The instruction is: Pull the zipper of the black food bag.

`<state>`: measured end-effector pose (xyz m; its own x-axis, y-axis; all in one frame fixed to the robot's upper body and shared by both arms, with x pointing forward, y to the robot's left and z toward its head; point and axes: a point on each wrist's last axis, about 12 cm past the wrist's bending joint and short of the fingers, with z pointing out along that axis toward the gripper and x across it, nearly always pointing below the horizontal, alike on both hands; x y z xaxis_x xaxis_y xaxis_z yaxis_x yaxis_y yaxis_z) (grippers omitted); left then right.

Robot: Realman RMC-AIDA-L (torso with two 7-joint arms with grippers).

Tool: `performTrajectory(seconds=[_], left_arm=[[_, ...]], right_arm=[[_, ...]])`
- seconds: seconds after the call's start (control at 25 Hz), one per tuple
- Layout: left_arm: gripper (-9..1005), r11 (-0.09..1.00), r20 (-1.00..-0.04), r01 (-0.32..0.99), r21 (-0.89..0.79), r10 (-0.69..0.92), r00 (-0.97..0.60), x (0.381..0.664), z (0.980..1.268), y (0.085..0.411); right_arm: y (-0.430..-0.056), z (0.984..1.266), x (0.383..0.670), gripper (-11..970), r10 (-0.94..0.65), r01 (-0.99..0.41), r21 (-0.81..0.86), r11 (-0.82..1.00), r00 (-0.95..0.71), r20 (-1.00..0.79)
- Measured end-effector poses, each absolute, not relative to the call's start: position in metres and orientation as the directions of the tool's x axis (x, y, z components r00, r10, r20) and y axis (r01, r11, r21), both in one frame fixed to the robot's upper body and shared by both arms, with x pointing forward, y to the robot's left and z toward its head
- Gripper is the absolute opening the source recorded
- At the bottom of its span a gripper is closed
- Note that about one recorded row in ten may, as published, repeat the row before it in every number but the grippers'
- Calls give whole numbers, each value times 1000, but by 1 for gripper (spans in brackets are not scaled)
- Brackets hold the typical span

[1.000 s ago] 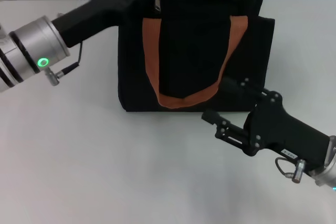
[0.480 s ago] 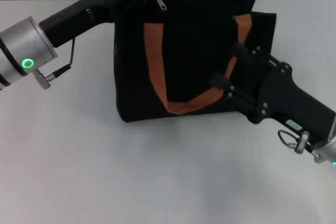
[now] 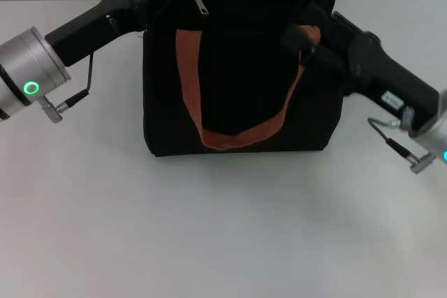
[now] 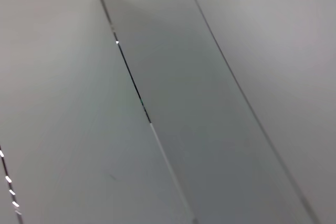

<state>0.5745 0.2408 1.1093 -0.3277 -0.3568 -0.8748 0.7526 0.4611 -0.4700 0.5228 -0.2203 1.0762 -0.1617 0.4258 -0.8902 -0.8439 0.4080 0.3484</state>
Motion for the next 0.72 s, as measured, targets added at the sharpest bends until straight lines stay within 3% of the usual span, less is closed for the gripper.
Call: performTrajectory(seconds=[0.24,0.72], left_arm=[[50,448,-880,766,-461,-345,-328,578,1112,233],[50,402,-888,803,-439,-333,-318,582,1121,221]], right_arm=[[-206,1094,542,714,463,-754,638,154,-516,-721],[-185,1089,555,713,484,-674,719,167,-580,-656]])
